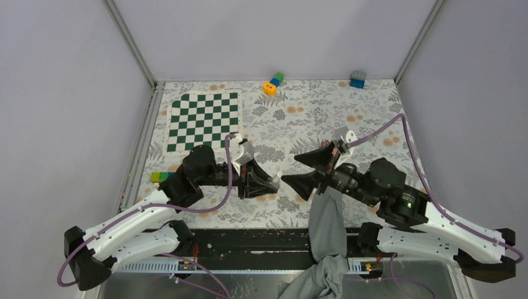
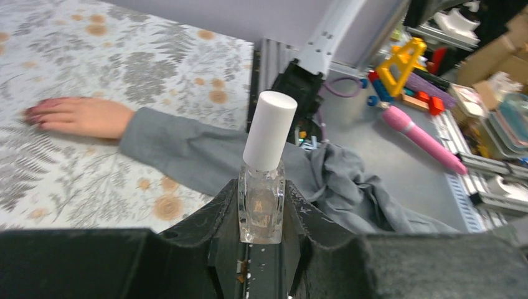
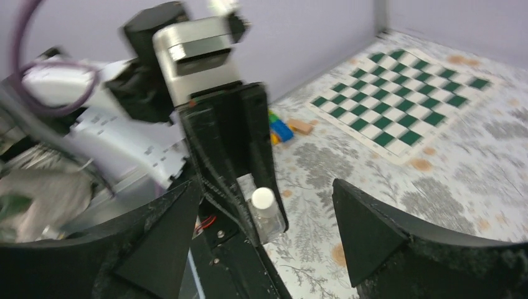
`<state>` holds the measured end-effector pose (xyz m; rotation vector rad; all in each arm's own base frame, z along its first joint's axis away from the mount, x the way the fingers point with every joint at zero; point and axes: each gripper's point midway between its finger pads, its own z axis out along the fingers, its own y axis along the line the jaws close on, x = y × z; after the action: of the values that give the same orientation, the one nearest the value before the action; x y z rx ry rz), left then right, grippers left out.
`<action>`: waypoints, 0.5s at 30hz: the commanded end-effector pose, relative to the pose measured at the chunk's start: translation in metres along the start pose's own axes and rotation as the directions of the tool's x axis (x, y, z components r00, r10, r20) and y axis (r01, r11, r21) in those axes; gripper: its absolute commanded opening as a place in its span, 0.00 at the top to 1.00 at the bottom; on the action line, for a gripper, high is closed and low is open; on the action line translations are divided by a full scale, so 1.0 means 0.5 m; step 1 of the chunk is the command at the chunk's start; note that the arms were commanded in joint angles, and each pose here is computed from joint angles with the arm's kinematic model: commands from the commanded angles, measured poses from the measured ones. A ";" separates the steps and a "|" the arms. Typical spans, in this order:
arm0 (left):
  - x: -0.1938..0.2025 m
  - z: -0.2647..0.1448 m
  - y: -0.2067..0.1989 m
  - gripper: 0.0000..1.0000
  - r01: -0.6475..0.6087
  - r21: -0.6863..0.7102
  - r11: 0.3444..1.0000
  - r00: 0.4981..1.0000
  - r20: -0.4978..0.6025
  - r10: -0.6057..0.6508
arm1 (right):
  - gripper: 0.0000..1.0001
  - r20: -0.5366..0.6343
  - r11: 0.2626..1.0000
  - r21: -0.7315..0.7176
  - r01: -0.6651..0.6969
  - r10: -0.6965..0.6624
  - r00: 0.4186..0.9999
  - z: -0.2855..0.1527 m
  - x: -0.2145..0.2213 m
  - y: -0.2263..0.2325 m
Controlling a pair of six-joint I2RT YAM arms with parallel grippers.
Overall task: Paint the nails
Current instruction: Screw the nail polish bottle.
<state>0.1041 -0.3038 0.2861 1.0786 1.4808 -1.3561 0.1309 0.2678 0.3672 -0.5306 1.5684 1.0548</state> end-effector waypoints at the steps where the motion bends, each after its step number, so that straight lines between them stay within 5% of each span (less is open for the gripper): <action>1: -0.071 -0.005 -0.098 1.00 -0.090 0.256 0.962 0.994 0.086 0.070 | 0.14 0.097 0.932 -0.332 0.145 -0.119 0.988 -0.048 -0.025 0.106; 7: -0.075 -0.015 -0.141 1.00 -0.088 0.379 0.921 0.994 0.095 0.055 | 0.17 0.107 0.851 -0.487 0.196 -0.164 0.981 -0.088 -0.011 0.154; 15: -0.075 -0.021 -0.162 1.00 -0.083 0.433 0.897 0.995 0.081 0.053 | 0.18 0.093 0.826 -0.522 0.213 -0.193 0.977 -0.067 0.009 0.164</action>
<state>0.0507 -0.3038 0.3184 1.2747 1.2572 -1.6770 0.0521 0.2727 0.3871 -0.9671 1.2176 1.3066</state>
